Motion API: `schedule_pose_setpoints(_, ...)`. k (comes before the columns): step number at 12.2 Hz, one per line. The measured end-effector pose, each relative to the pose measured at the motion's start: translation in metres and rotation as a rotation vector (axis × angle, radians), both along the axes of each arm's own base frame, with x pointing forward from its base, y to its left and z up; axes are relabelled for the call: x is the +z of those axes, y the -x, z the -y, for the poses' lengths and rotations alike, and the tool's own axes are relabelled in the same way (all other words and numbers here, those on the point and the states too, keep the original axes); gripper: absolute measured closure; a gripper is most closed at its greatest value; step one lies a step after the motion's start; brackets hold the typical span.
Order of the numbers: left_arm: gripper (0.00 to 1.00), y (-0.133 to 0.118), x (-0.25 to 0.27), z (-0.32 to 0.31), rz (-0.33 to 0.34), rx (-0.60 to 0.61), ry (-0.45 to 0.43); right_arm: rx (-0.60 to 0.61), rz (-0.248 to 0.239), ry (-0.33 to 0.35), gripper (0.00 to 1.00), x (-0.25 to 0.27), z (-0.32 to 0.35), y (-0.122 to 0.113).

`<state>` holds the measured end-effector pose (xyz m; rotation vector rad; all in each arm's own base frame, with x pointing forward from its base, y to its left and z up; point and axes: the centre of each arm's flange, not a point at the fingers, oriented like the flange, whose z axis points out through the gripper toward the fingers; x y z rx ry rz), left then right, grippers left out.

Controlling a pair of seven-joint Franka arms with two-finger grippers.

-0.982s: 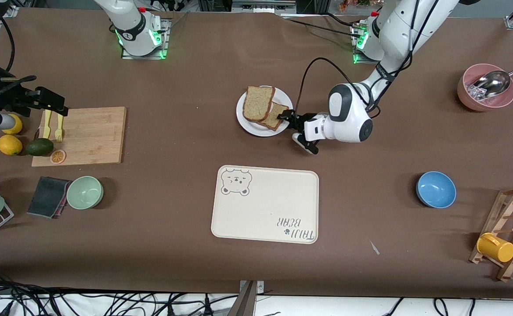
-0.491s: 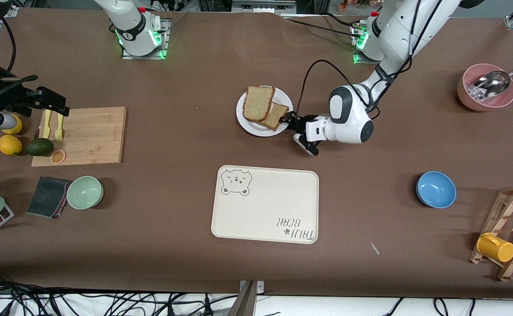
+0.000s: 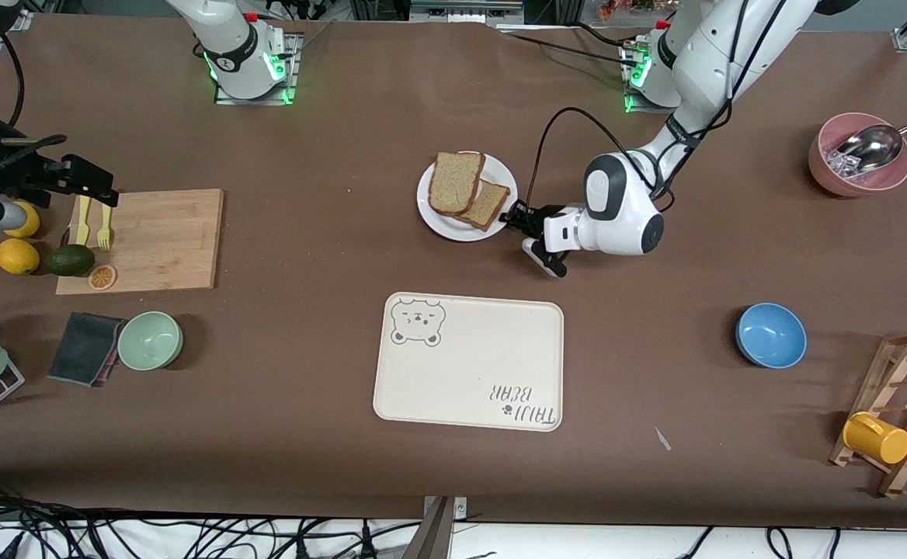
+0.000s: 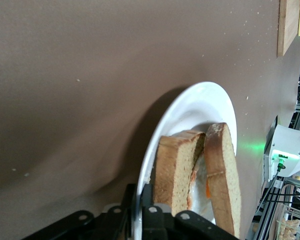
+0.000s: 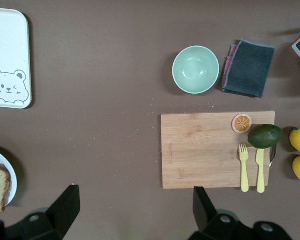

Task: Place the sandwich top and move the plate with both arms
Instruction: 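Grasp the white plate rim with the left gripper, then slide the plate with the left gripper onto the cream tray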

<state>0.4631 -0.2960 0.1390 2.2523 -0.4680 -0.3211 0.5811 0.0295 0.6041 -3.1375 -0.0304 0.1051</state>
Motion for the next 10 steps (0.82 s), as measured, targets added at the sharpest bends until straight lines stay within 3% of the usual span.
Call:
schedule_pose_setpoints(6, 0.94, -0.001, 0.003, -0.001, -0.022, -0.008, 0.026, -0.004, 0.002, 0.005, 0.0, 0.0, 0.003, 0.0)
schedule_pose_setpoints(10, 0.96, -0.027, 0.019, -0.024, -0.042, 0.022, 0.081, -0.014, 0.005, 0.006, 0.0, 0.0, 0.008, -0.001)
